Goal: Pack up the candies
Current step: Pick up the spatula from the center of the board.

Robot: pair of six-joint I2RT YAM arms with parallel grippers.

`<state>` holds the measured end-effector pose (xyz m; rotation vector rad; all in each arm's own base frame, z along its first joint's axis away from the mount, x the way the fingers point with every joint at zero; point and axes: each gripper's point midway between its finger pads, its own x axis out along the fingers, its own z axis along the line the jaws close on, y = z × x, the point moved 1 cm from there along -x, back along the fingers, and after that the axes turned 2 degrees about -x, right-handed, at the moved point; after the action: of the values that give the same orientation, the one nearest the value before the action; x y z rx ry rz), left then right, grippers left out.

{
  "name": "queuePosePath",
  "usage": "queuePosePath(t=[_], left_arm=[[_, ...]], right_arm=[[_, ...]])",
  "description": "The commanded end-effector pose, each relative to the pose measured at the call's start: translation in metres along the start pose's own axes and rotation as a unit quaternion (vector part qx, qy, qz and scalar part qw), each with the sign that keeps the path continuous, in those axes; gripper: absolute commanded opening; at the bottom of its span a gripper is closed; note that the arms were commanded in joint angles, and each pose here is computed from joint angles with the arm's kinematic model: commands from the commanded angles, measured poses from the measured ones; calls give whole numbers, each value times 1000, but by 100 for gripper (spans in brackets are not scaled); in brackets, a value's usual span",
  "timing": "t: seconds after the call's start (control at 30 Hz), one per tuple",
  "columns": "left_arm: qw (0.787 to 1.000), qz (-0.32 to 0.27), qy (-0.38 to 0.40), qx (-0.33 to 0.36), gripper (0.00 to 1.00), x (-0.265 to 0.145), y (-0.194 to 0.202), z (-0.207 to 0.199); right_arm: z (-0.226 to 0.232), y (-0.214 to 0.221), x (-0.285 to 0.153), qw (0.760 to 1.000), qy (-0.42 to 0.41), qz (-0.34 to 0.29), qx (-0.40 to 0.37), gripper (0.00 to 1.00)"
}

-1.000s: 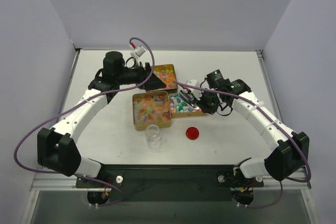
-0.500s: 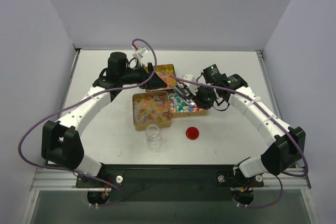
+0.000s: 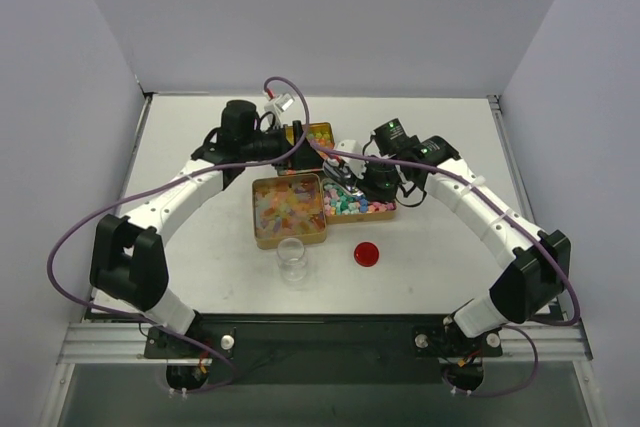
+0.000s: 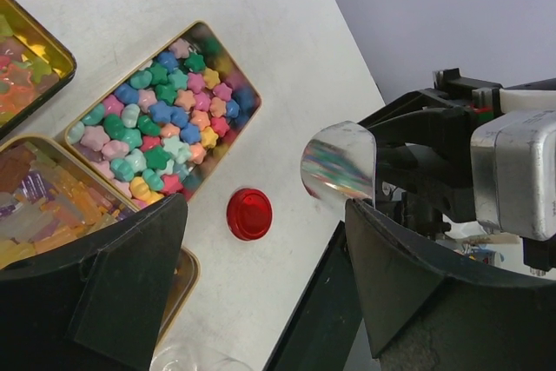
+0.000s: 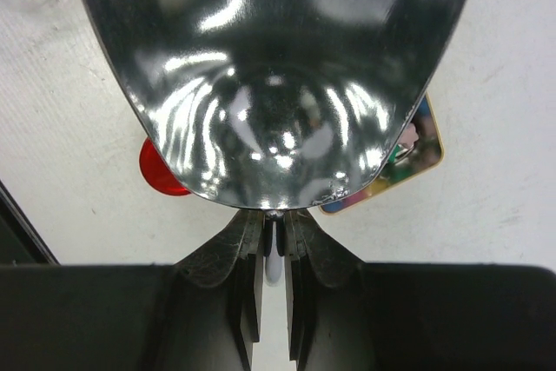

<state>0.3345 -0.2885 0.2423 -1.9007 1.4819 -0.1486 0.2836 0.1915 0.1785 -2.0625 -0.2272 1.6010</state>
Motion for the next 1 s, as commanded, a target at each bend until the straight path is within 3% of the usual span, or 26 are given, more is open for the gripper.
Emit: queuePosePath(t=[0.0,0.17,0.37,0.6,0.77,0.97], left_arm=[[998,-43,-18,32,84,-11,-31,-14],[997,-63,-12,33,84,-29,-46,-17],[999,-22,14,40,84,-18,-15,-32],[1000,4,-9,26,84,-3,3,-12],[1000,5,-22,16,65,1,3,1],[1000,1,17,-4,60,1,0,-3]], right_arm=[[-1,5,1,1000,5,15,-17,0],[5,12,3,1000,0,19,-8,0],[-11,-7,3,1000,13,5,-9,0],[-26,-34,-4,999,27,-22,-17,0],[-23,-44,-24,998,39,-49,-18,0],[-5,-28,-44,998,37,-48,-23,0]])
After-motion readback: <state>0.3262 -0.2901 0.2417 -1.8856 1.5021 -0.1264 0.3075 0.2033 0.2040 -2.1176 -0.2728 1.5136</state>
